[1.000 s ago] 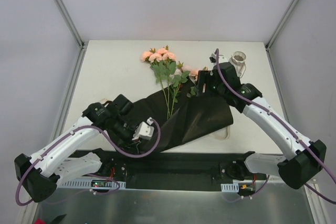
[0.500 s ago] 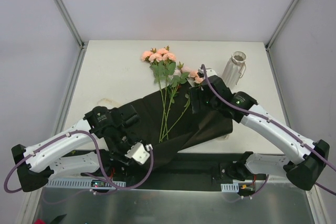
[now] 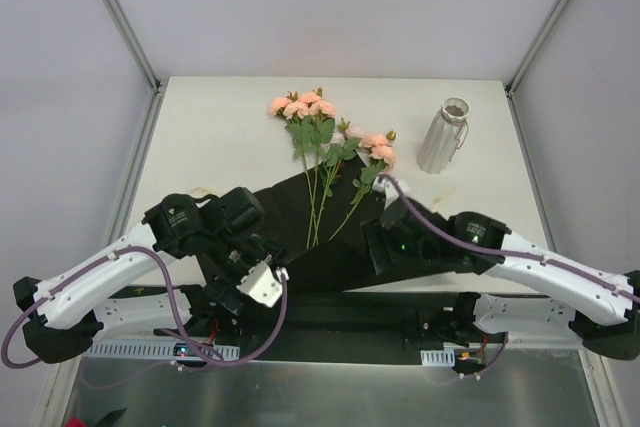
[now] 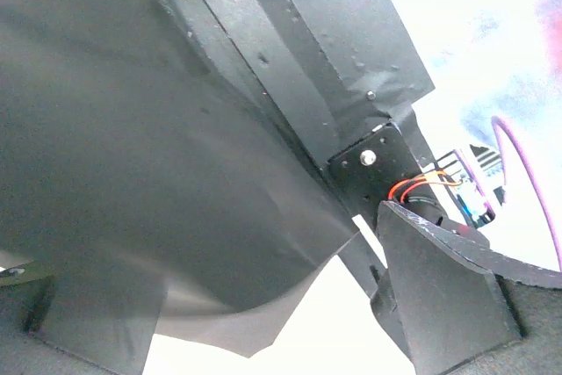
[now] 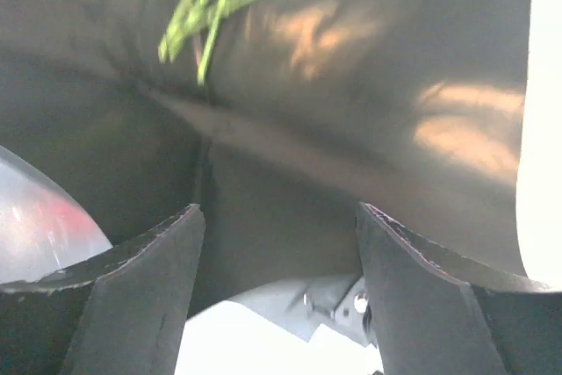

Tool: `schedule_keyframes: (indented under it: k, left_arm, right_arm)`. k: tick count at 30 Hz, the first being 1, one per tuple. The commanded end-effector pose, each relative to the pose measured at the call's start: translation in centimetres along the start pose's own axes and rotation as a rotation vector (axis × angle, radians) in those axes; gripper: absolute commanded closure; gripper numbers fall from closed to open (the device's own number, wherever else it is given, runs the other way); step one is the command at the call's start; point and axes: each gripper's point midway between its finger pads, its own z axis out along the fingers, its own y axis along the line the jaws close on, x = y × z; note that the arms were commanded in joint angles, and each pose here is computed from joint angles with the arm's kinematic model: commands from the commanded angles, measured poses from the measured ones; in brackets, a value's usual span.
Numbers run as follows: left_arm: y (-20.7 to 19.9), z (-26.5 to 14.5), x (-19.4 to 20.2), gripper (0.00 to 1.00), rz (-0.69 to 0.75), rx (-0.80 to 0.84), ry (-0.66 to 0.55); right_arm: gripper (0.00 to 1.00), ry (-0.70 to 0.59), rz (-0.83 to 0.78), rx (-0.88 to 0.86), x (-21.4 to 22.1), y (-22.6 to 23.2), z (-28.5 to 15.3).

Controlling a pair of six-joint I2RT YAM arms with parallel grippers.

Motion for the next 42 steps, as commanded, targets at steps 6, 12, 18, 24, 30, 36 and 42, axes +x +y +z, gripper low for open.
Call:
schedule_keyframes:
  k: [6,12,18,24,30,36,42]
  left_arm:
    - [0.4,-3.6,-2.2,0.02,0.003,-0.029,0.006]
    - [2.8,-6.0,-4.0,0.01,-0.051,-0.168,-0.022]
    - [5.1,-8.7,-5.3,0.01,-0.155,-0.307,-0.054]
    - [9.2,-14.2,-7.4,0.01,-0.352,-0.546,-0.237]
    - [13.6,-19.2,-5.1,0.01,-0.600,-0.824,-0.362]
    - [14.9,-14.2,1.9,0.01,-0.868,-0.785,-0.219]
    - [14.9,-9.6,9.1,0.01,-1.132,-0.720,-0.121]
  right_arm:
    - [0.29,0.152,0.012,0.048,11.0,0.9,-2.2]
    - [0.25,0.113,-0.055,0.055,11.8,0.3,-5.6]
    - [0.18,-0.043,-0.095,0.148,8.5,-0.6,-6.8]
    - [0.12,-0.380,-0.120,0.294,-1.8,-1.3,-8.0]
    - [0.12,-0.352,-0.097,0.264,-10.1,1.3,-2.2]
    - [0.20,-0.197,-0.028,0.275,-13.8,-0.2,6.4]
    - [0.28,-0.029,0.053,0.333,-11.5,-2.3,15.2]
